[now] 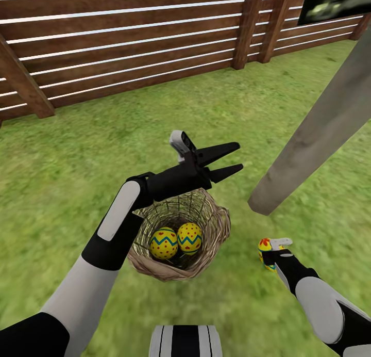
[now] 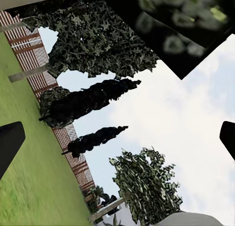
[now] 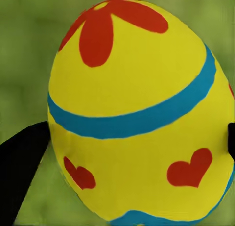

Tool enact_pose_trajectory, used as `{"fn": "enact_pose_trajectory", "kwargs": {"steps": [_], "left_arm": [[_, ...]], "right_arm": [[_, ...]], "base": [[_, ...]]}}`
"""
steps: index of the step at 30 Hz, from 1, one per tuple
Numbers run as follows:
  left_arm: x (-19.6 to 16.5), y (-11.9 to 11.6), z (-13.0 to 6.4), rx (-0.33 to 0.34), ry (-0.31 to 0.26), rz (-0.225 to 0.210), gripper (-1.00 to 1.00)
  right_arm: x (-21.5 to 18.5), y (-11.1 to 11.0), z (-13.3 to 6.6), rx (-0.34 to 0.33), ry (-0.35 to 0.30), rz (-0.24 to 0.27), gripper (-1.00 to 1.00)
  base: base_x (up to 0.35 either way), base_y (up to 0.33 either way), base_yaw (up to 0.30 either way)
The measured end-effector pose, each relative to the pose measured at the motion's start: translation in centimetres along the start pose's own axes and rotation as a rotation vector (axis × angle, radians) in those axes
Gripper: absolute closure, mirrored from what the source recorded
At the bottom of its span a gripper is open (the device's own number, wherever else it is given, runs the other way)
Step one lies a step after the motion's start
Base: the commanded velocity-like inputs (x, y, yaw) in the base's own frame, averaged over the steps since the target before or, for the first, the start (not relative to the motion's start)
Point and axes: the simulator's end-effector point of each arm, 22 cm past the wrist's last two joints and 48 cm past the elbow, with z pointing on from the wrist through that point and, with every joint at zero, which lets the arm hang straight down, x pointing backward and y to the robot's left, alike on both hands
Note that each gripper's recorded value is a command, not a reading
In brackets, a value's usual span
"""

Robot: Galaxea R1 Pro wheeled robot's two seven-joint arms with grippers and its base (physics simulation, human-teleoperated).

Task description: Take the three Easter eggs out of the wicker basket on the lawn in the garden, then place them on the lawn next to a single tree (choose any tree) so that all three eggs are next to the same tree and none are left in the basket.

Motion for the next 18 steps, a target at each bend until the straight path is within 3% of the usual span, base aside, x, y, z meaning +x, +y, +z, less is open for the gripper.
{"fn": "enact_pose_trajectory", "kwargs": {"steps": [4,9,14,18], "left_arm": [[0.0,0.0,0.0,0.001,0.001,0.0,-1.0],[0.3,-2.5,0.5,0.065,0.012,0.018,-1.0],[0.5,-3.8,0.9,0.07,0.02,0.036,-1.0],[1.4,-1.6,0.0,0.024,0.032,-0.005,-1.0]], "right_arm": [[0.0,0.0,0.0,-0.001,0.0,0.006,-1.0],[-1.1,-0.3,-0.8,0.002,-0.02,0.011,-1.0],[-2.2,-0.8,-1.5,0.006,-0.041,0.016,-1.0],[-2.6,-1.2,-1.5,0.013,-0.044,0.0,-1.0]], "base": [[0.0,0.0,0.0],[0.0,0.0,0.0],[0.0,0.0,0.0],[0.0,0.0,0.0]]}}
